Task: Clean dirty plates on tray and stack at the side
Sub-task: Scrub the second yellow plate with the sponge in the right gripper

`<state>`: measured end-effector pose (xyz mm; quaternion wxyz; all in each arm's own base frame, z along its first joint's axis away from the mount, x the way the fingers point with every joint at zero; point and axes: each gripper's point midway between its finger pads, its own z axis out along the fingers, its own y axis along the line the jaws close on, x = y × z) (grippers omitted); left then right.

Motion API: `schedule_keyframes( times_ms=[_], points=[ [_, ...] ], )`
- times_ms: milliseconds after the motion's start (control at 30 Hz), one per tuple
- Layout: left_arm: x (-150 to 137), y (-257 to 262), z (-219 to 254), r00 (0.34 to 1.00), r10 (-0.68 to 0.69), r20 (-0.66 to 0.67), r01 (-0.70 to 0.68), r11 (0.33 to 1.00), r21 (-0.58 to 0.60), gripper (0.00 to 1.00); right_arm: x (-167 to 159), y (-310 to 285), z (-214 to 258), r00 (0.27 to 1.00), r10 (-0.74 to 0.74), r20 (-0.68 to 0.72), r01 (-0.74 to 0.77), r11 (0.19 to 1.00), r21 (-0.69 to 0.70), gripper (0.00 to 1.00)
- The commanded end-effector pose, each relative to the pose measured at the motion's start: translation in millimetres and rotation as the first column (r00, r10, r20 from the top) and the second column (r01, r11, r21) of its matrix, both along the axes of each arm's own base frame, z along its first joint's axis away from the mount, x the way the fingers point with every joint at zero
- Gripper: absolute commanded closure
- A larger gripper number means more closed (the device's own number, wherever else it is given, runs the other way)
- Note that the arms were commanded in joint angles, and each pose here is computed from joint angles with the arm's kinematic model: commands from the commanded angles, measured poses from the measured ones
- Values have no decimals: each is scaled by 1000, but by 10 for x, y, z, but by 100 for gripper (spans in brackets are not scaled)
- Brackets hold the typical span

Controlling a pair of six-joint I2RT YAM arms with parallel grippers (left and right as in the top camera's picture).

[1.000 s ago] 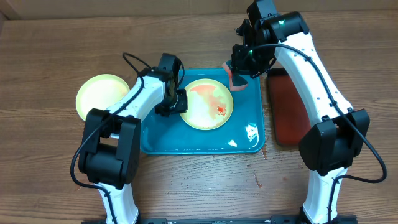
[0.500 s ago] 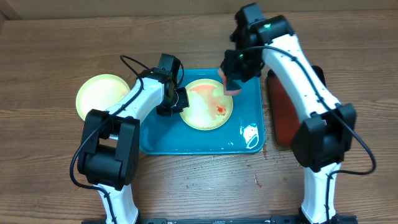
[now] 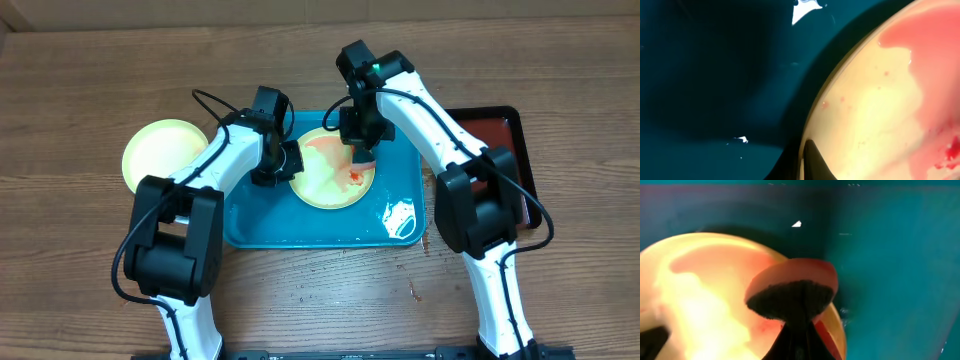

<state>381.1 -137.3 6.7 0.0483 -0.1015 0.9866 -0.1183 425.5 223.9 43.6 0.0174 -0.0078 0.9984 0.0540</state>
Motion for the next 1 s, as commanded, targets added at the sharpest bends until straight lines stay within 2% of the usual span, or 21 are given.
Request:
schedule_keyframes(
  times_ms=[0, 333, 500, 667, 833, 967],
  points=[
    [-151, -44, -119, 997, -38, -61, 34, 997, -68, 96, -5, -71, -143, 1000, 9, -8, -10, 999, -35, 96],
    [-158, 29, -104, 996, -45, -74, 38, 994, -102, 96, -384, -83, -616, 990, 34, -140, -34, 999, 4, 96],
    [-161, 25, -103, 996, -46, -75, 39, 994, -104, 96, -699, 210, -720, 963, 141, -232, -96, 976, 196, 96],
    [-159, 21, -101, 996, -46, -74, 38, 993, -108, 96, -982, 638, -611, 915, 331, -230, -216, 885, 412, 96],
    [-159, 21, -101, 996, -46, -74, 38, 993, -108, 96, -1130, 782, -573, 893, 382, -235, -252, 861, 442, 96],
    [-158, 21, -101, 996, -46, -74, 38, 993, -108, 96, -1110, 744, -546, 894, 377, -241, -246, 865, 438, 96]
  ],
)
